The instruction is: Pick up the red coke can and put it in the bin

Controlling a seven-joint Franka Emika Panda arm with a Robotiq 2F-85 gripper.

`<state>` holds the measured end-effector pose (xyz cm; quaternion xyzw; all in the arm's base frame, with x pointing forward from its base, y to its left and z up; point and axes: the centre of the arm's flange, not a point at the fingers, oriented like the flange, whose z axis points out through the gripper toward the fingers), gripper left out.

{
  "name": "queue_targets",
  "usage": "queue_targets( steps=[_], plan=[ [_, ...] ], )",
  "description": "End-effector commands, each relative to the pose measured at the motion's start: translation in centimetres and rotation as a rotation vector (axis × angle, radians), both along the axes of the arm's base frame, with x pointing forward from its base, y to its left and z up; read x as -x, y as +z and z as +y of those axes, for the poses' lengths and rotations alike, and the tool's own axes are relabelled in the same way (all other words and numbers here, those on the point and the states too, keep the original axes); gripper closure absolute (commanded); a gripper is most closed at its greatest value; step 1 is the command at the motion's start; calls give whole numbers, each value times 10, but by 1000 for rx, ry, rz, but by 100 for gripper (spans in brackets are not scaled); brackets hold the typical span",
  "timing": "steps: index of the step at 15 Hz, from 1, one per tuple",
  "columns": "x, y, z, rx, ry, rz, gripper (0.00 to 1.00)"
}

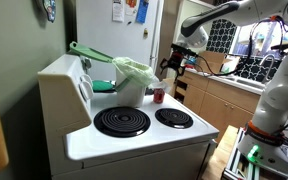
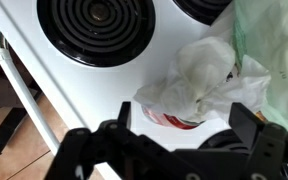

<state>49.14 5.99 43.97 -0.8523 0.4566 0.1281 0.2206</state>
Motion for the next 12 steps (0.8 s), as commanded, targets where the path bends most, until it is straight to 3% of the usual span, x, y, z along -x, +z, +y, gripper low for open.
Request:
queue_targets(
  steps=[1,9,10,12],
  plan=[
    [5,-20,0,-13,80,-48,0],
    [7,-8,5,2,483,-316,0],
    [-1,-9,6,4,414,-255,0],
    [0,-6,7,4,461,-287,0]
  ],
)
